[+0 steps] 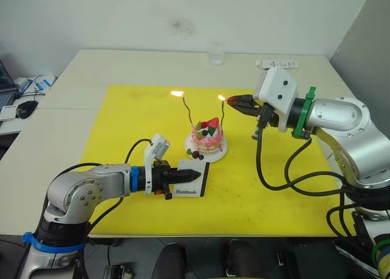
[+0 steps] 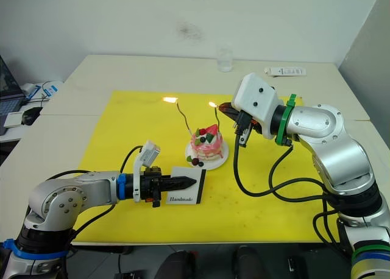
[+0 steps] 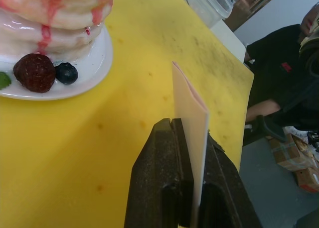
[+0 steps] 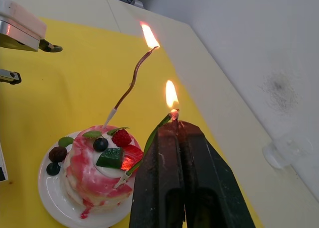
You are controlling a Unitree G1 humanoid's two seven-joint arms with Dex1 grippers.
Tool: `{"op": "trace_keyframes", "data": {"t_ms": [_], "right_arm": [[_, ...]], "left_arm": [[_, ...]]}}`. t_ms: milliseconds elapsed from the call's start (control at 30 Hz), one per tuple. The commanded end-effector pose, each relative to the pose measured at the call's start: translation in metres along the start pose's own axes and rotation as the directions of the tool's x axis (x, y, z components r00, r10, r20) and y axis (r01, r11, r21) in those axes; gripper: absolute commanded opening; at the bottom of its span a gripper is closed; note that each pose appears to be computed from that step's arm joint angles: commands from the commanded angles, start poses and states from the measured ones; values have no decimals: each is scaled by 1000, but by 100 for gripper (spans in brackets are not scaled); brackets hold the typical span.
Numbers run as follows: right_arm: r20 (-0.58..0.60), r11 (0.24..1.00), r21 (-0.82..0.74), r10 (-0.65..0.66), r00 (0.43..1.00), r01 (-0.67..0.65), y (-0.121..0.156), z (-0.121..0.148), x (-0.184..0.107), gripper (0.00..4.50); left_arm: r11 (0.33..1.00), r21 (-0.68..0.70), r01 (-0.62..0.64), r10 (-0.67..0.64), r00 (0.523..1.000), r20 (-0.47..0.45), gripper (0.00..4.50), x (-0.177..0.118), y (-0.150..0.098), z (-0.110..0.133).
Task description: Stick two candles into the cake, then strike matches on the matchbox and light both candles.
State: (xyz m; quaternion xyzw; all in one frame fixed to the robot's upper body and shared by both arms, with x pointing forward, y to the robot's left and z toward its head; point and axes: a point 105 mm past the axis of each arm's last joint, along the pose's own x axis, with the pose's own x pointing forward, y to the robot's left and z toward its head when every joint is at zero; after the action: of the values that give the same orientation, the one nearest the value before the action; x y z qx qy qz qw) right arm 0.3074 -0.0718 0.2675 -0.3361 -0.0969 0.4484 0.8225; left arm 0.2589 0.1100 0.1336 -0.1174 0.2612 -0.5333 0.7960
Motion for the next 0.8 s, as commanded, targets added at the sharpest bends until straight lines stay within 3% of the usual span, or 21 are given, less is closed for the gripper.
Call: {"op": "trace_keyframes", "data": {"t_ms": [33, 800], "right_arm": [[29, 998, -54, -38, 999, 39, -8, 12, -5, 4], [15, 998, -62, -32, 999, 33, -4, 5, -1, 4]], "left_arm": [[999, 30, 14, -15, 1000, 20, 0, 1, -4, 7], [999, 30, 17, -18, 1000, 22, 0, 1, -5, 7]]}}
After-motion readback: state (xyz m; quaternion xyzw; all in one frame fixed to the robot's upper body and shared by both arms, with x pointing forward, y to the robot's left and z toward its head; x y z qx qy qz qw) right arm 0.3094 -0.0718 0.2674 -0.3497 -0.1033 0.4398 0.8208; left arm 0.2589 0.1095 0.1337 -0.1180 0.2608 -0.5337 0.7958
